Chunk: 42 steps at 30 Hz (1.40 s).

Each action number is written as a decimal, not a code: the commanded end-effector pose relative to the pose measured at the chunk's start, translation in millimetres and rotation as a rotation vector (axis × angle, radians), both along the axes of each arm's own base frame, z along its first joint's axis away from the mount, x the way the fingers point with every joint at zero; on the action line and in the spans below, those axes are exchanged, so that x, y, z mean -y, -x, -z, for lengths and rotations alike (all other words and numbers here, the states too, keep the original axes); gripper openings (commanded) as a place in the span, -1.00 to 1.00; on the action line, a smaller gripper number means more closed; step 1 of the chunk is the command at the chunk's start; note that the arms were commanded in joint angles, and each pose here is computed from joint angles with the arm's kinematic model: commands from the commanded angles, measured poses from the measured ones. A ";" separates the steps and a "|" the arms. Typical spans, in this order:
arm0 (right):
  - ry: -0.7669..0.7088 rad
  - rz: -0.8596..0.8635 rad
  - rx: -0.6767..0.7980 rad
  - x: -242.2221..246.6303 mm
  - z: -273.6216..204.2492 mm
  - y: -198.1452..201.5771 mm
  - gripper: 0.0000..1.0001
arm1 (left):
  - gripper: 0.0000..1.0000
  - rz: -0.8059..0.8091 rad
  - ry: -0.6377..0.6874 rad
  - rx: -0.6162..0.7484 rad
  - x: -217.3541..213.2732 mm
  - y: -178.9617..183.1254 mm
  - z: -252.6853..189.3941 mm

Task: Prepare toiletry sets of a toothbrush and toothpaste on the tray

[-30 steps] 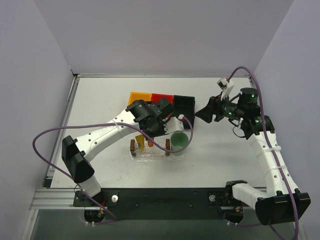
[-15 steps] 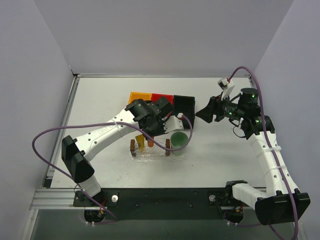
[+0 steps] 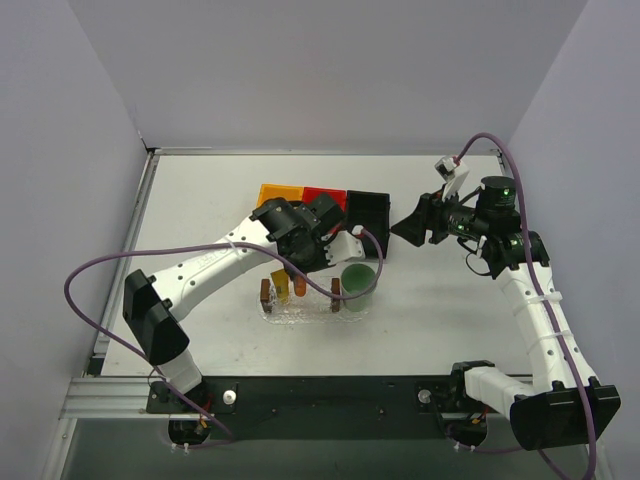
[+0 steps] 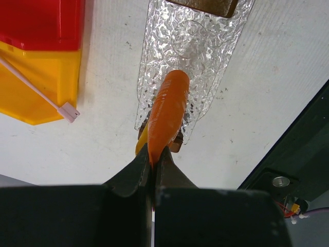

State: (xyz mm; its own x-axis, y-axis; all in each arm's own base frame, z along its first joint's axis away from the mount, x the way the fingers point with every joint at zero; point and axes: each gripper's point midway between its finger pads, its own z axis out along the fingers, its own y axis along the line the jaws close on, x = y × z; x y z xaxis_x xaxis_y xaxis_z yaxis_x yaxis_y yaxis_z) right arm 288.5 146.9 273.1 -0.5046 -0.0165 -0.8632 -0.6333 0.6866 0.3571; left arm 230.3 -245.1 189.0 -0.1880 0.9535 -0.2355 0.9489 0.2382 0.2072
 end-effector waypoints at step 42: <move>-0.018 -0.032 0.025 -0.2 -2.9 1.1 0.09 | -1.00 -0.127 0.055 -0.068 11.7 -12.3 42.6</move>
State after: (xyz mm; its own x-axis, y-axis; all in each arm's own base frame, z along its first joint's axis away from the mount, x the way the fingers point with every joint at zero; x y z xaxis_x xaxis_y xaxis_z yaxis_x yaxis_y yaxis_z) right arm 287.6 145.4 270.4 -0.5134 -0.0116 -0.8581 -0.6317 0.6819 0.3688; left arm 238.7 -251.0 142.9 -0.3120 0.9247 -0.2180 0.9304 0.3439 0.1269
